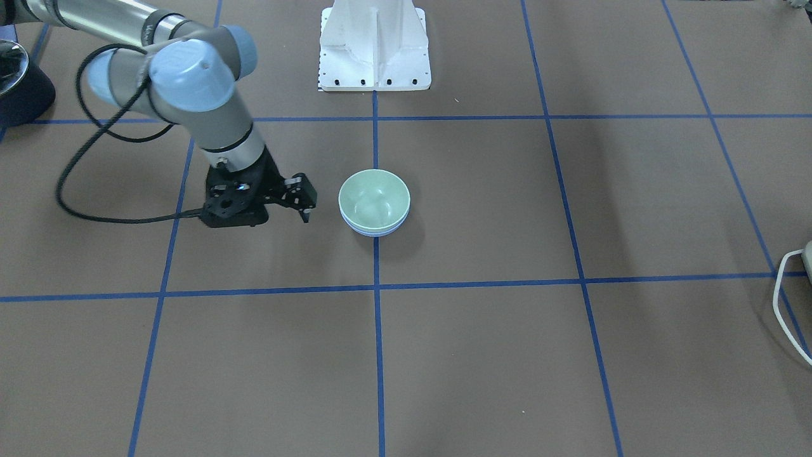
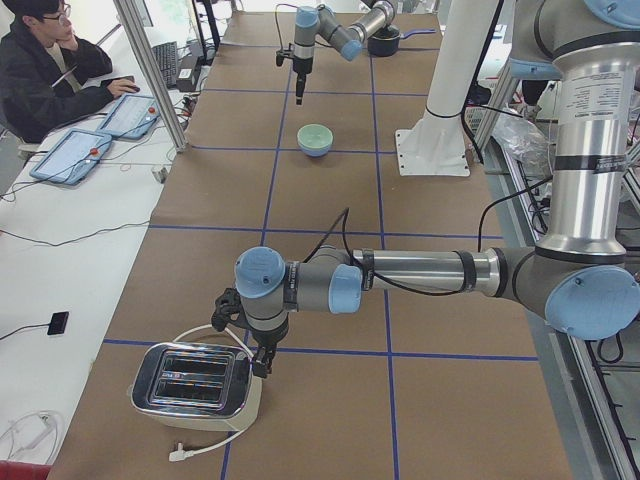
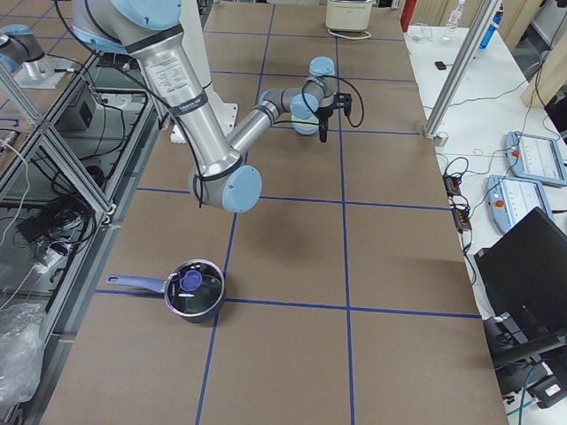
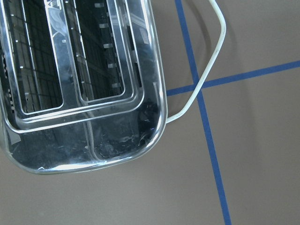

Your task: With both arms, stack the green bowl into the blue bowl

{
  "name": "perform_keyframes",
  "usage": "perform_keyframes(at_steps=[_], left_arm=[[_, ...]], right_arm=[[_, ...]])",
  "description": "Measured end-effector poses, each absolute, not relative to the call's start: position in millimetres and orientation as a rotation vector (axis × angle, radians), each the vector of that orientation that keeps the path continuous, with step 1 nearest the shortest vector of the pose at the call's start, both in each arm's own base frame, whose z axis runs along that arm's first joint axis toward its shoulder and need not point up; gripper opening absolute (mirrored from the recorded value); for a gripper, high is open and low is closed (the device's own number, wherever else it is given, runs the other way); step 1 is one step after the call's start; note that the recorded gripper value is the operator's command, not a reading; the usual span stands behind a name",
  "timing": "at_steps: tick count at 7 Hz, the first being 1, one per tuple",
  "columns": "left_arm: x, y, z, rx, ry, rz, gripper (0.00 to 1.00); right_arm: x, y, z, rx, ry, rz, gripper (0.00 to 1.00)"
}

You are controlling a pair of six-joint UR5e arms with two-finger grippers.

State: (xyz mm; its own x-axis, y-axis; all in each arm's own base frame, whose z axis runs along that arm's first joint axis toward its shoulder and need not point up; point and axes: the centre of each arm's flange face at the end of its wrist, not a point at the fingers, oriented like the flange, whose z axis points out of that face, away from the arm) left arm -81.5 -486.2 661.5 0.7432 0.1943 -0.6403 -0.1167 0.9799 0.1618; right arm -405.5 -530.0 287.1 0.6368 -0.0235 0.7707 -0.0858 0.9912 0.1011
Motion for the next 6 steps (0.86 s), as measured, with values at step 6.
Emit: perform_keyframes(at_steps=[6], left_arm=[[-75, -479, 663, 0.079, 0.804, 0.129, 1.0]], right_arm=[[-22, -575, 610, 0.136, -0.693, -0.173, 1.0]])
